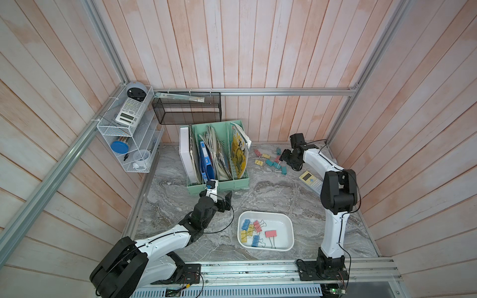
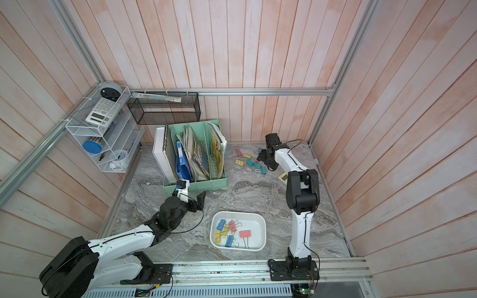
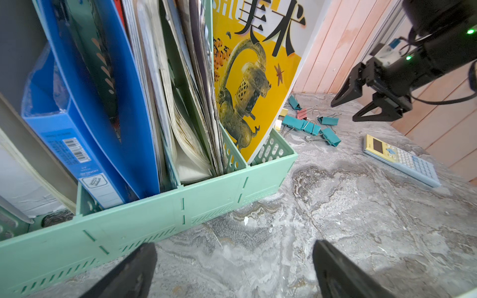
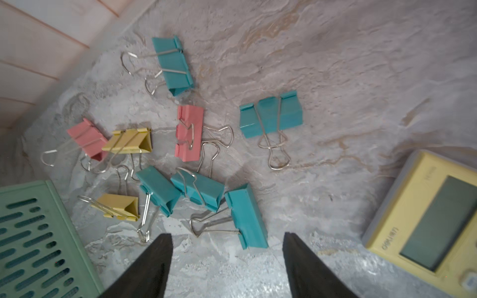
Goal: Put the binder clips in the storage box
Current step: Pick up the binder clip at the center of the board.
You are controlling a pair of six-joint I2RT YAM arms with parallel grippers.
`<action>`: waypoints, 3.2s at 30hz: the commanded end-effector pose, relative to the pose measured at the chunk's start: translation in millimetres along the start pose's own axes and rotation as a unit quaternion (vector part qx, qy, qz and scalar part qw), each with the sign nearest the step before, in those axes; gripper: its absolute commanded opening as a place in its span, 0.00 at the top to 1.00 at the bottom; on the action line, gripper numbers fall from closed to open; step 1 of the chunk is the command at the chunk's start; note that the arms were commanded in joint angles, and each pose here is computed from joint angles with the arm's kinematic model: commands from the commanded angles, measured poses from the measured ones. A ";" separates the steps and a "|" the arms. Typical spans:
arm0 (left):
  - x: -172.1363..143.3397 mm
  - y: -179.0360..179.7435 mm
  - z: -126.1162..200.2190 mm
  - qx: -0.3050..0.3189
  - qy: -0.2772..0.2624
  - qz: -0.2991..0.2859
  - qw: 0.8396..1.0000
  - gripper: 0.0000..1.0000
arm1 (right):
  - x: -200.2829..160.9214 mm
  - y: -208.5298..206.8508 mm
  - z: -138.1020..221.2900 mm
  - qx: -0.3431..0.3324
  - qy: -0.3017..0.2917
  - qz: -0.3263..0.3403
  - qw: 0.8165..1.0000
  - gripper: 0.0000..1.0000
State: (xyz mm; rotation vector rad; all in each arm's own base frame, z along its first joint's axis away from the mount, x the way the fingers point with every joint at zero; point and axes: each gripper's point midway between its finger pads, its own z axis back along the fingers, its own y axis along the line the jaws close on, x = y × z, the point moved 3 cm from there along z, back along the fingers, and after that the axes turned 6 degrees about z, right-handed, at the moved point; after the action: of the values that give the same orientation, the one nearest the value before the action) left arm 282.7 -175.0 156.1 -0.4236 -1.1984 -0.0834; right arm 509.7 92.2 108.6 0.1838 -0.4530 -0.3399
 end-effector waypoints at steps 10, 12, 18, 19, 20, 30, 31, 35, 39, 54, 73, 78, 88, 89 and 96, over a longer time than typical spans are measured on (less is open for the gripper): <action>14.6 -8.2 -0.9 -0.017 -0.018 0.013 1.000 0.00 | -45.6 -20.8 -27.1 -0.016 0.094 0.043 0.995 0.42; 14.5 -7.8 -1.0 -0.016 -0.017 0.012 1.000 0.00 | -44.8 -23.5 -28.3 -0.025 0.093 0.047 0.994 0.45; 16.4 -6.8 0.2 -0.012 -0.021 0.010 1.000 0.00 | -42.9 -28.6 -27.8 -0.044 0.086 0.064 0.993 0.51; 16.0 -7.0 0.3 -0.013 -0.020 0.010 1.000 0.00 | -42.2 -29.3 -27.7 -0.047 0.086 0.067 0.993 0.50; 16.3 -7.3 0.2 -0.014 -0.020 0.011 1.000 0.00 | -41.6 -28.9 -27.2 -0.047 0.087 0.072 0.993 0.47; 15.5 -8.5 -0.5 -0.017 -0.017 0.013 1.000 0.00 | -33.3 -24.9 -31.4 -0.086 0.063 0.134 0.985 0.45; 15.3 -8.6 -0.4 -0.017 -0.017 0.013 1.000 0.00 | -33.5 -25.4 -32.9 -0.091 0.064 0.140 0.984 0.46; 15.2 -8.5 -1.0 -0.017 -0.017 0.013 1.000 0.00 | -38.7 -22.3 -39.1 -0.091 0.072 0.155 0.981 0.47; 14.3 -9.4 -2.0 -0.019 -0.014 0.014 1.000 0.00 | -42.1 -24.2 -42.7 -0.092 0.077 0.155 0.981 0.46; 14.0 -10.0 -2.8 -0.020 -0.011 0.014 1.000 0.00 | -50.8 -20.9 -37.5 -0.074 0.091 0.161 0.980 0.72; 13.3 -10.5 -3.8 -0.021 -0.009 0.017 1.000 0.00 | -32.1 -19.2 -3.3 -0.106 0.011 0.158 0.982 0.46; 14.0 -10.2 -3.0 -0.020 -0.011 0.016 1.000 0.00 | -29.5 -19.8 -29.3 -0.131 0.045 0.166 0.976 0.46; 13.8 -10.7 -4.0 -0.021 -0.008 0.017 1.000 0.00 | -42.0 -30.7 -39.7 -0.141 0.059 0.167 0.974 0.66; 13.5 -11.0 -4.0 -0.021 -0.008 0.017 1.000 0.00 | -42.8 -30.7 -40.3 -0.141 0.060 0.168 0.974 0.67; 13.2 -9.2 -4.1 -0.016 -0.007 0.014 1.000 0.00 | -43.3 -24.1 -32.5 -0.119 0.058 0.163 0.978 0.80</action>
State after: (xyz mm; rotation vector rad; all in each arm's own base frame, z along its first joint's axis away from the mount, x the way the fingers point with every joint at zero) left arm 284.7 -181.0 162.1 -0.4606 -1.1943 -0.0812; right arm 493.7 89.6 53.7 -0.1173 -0.3462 -0.0559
